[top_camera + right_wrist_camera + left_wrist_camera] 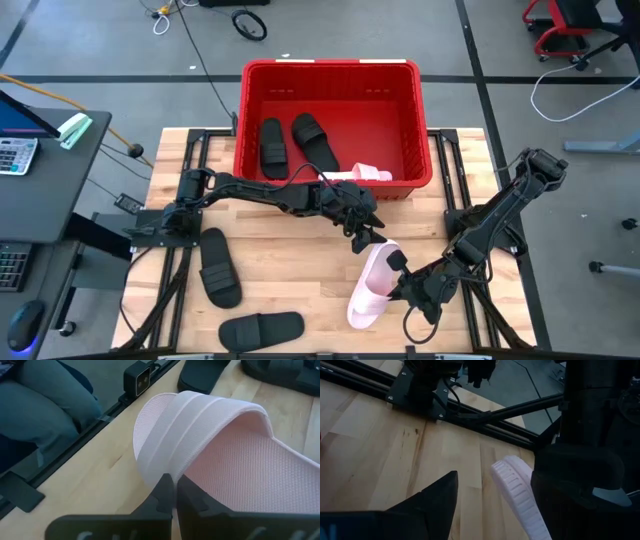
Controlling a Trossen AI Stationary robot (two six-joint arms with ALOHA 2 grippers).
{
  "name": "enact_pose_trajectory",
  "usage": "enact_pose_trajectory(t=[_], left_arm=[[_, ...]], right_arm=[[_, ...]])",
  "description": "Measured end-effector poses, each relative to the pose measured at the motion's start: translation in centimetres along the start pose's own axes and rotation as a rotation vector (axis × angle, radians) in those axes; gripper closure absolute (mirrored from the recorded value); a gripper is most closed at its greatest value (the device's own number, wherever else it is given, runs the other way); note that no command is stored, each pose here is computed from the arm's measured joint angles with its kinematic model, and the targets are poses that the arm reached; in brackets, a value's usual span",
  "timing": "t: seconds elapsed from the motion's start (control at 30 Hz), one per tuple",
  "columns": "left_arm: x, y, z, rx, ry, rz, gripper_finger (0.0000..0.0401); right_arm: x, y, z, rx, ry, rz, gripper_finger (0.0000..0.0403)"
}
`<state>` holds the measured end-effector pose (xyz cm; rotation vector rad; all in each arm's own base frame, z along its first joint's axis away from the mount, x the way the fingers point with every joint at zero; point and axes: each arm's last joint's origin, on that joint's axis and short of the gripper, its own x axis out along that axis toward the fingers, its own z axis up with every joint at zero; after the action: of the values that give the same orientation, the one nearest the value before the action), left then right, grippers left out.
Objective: Pick and place slides into bin
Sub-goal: Put the pink slide into the red bin
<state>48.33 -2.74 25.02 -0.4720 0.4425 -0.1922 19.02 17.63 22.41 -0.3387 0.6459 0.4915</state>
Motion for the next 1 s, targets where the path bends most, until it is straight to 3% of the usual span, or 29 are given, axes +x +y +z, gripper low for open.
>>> enact_pose_trajectory(t=[0.6,1.0], left_arm=[[-0.4,1.5,0.8,-0.038,-0.030,0.049,0.0144],[0.3,-1.2,-0.5,-0.033,-0.001,-0.002,0.0142]], right_arm=[[0.0,0.0,0.0,0.028,0.000,0.019,0.0396],[0.0,0.0,0.0,-0.025,0.003,0.007,0.0396]])
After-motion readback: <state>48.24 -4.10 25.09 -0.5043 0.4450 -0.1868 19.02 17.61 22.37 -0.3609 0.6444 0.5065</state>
